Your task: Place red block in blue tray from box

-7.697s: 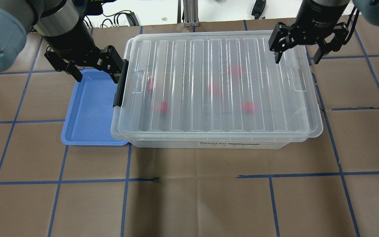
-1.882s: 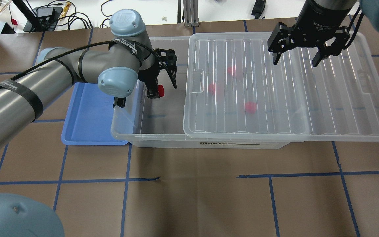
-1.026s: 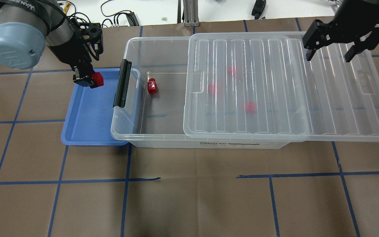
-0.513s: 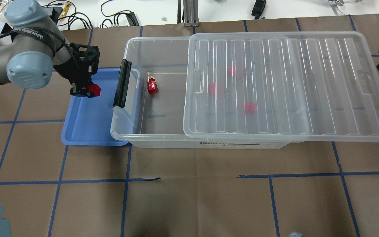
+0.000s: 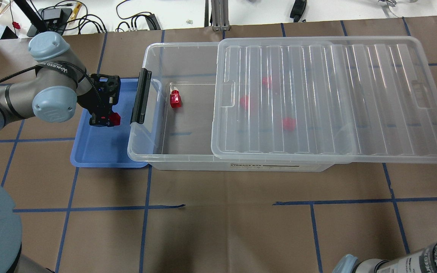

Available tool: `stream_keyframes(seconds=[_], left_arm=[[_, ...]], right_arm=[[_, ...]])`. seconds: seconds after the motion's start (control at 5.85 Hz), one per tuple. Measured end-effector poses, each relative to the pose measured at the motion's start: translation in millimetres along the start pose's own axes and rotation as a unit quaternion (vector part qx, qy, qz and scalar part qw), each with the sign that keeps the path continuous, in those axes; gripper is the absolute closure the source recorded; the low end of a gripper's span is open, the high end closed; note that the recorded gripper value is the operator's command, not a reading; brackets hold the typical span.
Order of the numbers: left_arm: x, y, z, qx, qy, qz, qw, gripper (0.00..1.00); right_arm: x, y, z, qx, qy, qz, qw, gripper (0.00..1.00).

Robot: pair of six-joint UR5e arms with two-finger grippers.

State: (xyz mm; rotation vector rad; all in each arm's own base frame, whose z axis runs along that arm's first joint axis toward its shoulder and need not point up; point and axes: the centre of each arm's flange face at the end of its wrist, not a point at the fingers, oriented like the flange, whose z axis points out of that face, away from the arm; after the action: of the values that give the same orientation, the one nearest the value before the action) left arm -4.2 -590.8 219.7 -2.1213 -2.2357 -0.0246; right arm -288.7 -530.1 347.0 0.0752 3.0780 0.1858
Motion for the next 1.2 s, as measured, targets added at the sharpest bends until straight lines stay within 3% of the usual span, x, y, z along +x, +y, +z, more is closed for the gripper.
stream_keyframes(seconds=[0.34,0.51,0.68,1.03,1.2], left_arm=[[-1.0,1.1,17.4,0.003,0.013,-0.003,0.9999,0.56],[-1.8,1.3,23.4,0.004,0.017,-0.003,0.9998,0.36],[-3.2,1.7,29.1,0.005,0.021,-0.002,0.9998,0.07],[-6.2,-3.6,15.4,0.000,0.014,-0.003,0.9999,0.06],[-3.2,-7.9,-9.3,-0.001,0.009,-0.011,0.9999,0.06]], right_arm=[[-20.8,12.8,18.1,-0.015,-0.017,0.017,0.9996,0.00],[-33.3,13.3,18.4,-0.015,-0.020,0.016,0.9995,0.00],[-44.2,13.7,21.1,-0.016,-0.025,0.012,0.9995,0.00],[-60.6,22.6,24.3,-0.014,-0.041,0.024,0.9988,0.00],[-73.5,25.9,27.0,-0.015,-0.046,0.026,0.9985,0.00]])
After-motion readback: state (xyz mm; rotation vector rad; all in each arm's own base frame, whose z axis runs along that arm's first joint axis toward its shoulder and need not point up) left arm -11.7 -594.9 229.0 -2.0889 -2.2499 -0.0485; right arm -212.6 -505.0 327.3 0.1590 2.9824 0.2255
